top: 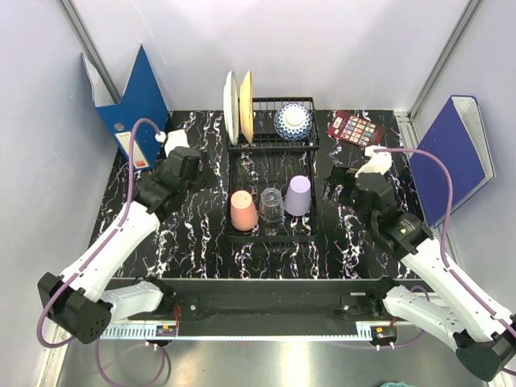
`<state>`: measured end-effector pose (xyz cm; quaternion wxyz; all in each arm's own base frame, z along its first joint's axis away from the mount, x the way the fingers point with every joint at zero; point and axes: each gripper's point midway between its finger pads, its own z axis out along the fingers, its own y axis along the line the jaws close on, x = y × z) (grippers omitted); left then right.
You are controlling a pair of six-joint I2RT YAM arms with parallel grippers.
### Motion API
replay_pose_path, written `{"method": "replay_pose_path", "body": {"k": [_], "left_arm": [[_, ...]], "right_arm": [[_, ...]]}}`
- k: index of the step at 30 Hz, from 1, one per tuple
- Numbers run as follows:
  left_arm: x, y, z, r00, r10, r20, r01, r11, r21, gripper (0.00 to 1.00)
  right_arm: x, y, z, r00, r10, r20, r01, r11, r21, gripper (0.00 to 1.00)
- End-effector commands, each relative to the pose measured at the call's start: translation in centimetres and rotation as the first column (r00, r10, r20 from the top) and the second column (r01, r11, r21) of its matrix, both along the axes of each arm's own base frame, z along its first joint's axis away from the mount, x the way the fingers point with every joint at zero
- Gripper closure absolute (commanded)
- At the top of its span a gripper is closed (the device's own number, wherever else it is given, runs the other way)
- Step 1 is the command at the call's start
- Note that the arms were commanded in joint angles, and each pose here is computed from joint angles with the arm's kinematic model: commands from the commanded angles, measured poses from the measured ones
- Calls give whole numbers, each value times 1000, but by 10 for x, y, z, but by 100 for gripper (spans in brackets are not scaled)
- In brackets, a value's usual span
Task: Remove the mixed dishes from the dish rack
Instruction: Pick up the plate from the dish rack.
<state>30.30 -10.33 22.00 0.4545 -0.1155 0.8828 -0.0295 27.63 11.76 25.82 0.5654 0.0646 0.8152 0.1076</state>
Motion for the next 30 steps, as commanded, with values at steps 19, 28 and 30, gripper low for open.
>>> {"method": "replay_pose_path", "body": {"k": [19, 28, 30], "left_arm": [[108, -18, 241, 897, 26, 441, -124, 973, 197, 6], [119, -44, 255, 887, -11, 462, -130, 953, 272, 29], [119, -49, 254, 888, -19, 460, -127, 950, 285, 31]], "right_arm": [[-8, 1, 12, 998, 28, 47, -30, 999, 41, 0], [-8, 5, 4, 999, 39, 24, -40, 998, 50, 0], [-7, 7, 2, 999, 44, 17, -45, 998, 51, 0]]}}
